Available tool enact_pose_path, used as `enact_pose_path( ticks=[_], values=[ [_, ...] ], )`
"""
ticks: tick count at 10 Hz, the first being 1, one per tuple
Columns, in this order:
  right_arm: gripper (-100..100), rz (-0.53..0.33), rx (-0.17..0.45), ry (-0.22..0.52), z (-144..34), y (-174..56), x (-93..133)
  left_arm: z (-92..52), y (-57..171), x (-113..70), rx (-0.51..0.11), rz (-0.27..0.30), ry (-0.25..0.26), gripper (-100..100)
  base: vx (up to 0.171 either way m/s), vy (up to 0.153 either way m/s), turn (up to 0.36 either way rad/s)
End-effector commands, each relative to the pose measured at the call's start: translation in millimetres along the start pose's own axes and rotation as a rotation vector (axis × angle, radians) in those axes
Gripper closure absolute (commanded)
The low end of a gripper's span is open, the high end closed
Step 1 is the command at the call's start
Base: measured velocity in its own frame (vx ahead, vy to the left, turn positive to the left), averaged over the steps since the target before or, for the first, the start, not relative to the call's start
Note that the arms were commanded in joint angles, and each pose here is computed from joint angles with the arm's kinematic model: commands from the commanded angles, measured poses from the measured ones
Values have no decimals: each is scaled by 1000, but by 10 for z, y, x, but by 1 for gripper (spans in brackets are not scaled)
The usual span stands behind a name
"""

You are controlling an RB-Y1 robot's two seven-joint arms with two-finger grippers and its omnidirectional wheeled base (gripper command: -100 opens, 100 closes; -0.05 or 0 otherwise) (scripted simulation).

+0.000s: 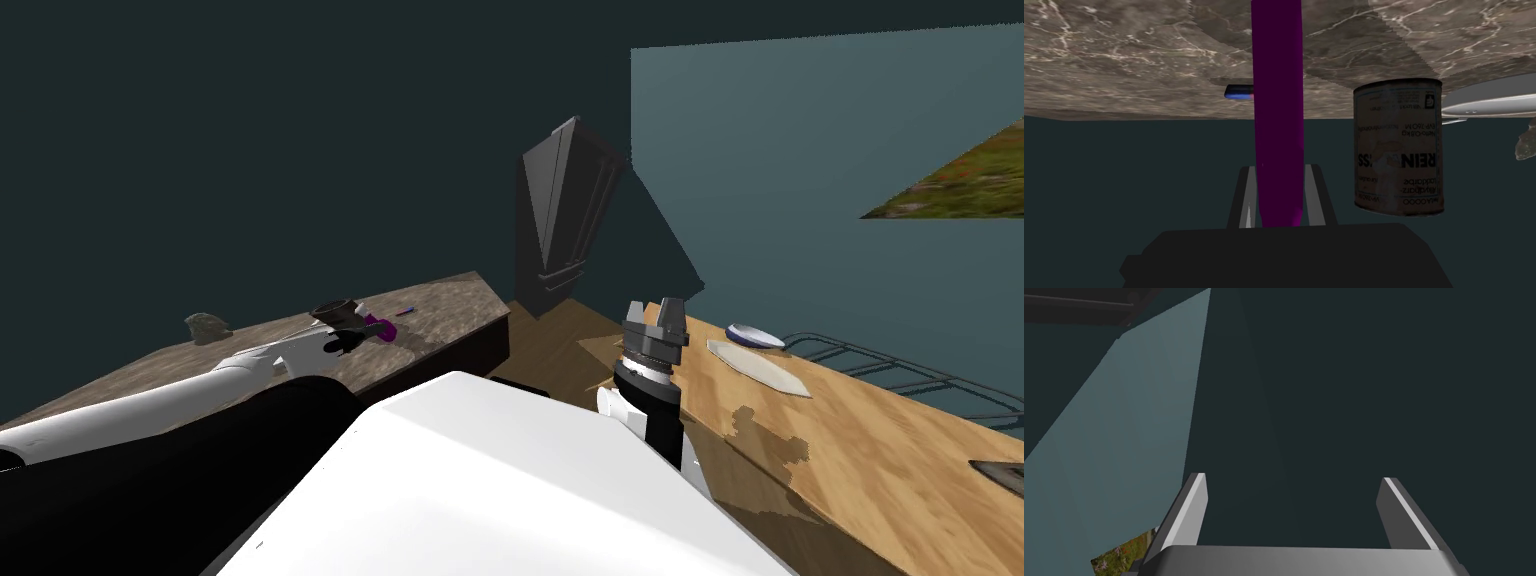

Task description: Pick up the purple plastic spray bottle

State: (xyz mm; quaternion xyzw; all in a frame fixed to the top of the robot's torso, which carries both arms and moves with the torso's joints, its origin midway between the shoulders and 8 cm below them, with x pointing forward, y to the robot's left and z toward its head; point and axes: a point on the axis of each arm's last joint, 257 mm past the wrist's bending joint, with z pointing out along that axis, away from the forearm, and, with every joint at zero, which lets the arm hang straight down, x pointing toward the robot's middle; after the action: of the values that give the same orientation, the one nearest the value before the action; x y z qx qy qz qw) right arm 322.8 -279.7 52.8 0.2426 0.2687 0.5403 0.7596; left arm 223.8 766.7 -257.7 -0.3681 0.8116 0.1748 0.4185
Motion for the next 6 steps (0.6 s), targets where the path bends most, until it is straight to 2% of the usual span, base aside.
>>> enact_pose_path(
  ticks=[1, 2, 3, 4, 5, 6],
  values=[
    [0, 0, 0, 0, 0, 0, 0, -23, -143, 21, 10, 16, 2, 100, 38, 55, 165],
    [0, 0, 0, 0, 0, 0, 0, -35, -260, 46, 33, 16, 7, 100, 12, 29, -5],
    [0, 0, 0, 0, 1, 0, 1, -49, -305, -20, 17, 40, -4, 100, 23, 58, 217],
    [0, 0, 0, 0, 0, 0, 0, -72, -429, 16, 30, 41, 2, 100, 24, 54, 184],
    [0, 0, 0, 0, 0, 0, 0, -100, -602, 54, 64, 43, 8, 100, 7, 24, 27],
    [0, 0, 0, 0, 1, 0, 1, -106, -636, 62, 71, 44, 10, 100, 1, 5, -35]
  ],
)
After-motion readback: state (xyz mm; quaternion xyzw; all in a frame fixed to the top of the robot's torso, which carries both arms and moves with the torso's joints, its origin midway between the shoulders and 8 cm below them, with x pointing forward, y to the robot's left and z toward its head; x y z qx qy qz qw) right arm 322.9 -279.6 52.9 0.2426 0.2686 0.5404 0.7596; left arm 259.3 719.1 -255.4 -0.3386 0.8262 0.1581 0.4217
